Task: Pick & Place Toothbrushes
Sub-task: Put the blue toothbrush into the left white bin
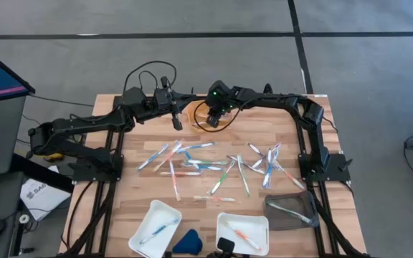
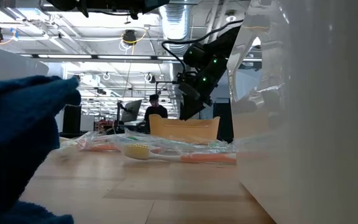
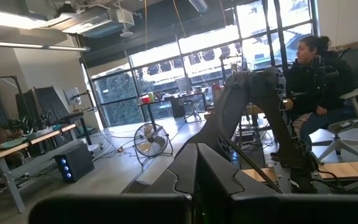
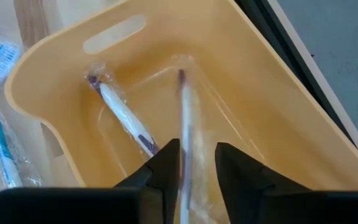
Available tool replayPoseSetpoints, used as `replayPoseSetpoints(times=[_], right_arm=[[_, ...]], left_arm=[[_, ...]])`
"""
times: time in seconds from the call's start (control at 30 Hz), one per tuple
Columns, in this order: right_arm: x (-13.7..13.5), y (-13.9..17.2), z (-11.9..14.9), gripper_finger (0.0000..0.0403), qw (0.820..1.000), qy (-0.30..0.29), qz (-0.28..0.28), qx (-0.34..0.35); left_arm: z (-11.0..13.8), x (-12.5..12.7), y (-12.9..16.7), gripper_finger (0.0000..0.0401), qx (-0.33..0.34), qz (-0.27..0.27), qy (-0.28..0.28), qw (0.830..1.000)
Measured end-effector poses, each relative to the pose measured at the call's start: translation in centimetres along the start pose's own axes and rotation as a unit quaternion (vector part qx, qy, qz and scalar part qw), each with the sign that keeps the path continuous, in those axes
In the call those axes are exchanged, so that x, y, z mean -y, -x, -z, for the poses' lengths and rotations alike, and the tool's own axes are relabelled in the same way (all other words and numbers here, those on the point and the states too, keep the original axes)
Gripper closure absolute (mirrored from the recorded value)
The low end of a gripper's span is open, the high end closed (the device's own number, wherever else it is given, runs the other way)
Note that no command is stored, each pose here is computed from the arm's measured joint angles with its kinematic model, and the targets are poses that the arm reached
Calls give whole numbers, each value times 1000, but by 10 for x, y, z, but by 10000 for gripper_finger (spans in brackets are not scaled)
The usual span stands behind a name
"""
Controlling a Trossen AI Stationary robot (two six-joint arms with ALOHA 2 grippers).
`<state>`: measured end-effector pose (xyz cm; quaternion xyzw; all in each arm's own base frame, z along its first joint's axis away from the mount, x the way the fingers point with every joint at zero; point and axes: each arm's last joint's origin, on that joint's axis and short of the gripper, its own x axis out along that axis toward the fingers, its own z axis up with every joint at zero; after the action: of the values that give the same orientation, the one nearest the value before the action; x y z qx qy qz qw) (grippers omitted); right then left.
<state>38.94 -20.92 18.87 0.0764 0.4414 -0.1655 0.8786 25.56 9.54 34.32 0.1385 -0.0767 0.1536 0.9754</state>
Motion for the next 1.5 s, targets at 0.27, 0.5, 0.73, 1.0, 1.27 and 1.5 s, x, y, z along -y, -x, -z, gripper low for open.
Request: replayPoseSetpoints(times=[0.27, 0.5, 0.73, 1.0, 1.27, 1.5], right_arm=[[0, 0, -1, 287, 1000, 2, 1, 7], [0, 0, -2, 280, 1000, 6, 1, 11], [-3, 5, -5, 282, 1000, 15, 0, 17], [-18, 19, -12, 283, 999, 42, -12, 32], [-36, 27, -11, 283, 997, 72, -28, 19], [-53, 33, -10, 283, 995, 89, -42, 4]], left_arm=[[0, 0, 0, 396, 0, 0, 0, 1000], [0, 0, 0, 396, -1, 0, 0, 1000], [0, 0, 0, 396, 0, 0, 0, 1000], [0, 0, 0, 396, 2, -1, 0, 1000], [-1, 0, 0, 396, 5, 0, 5, 1000], [-5, 14, -1, 396, 11, 25, 14, 1000]])
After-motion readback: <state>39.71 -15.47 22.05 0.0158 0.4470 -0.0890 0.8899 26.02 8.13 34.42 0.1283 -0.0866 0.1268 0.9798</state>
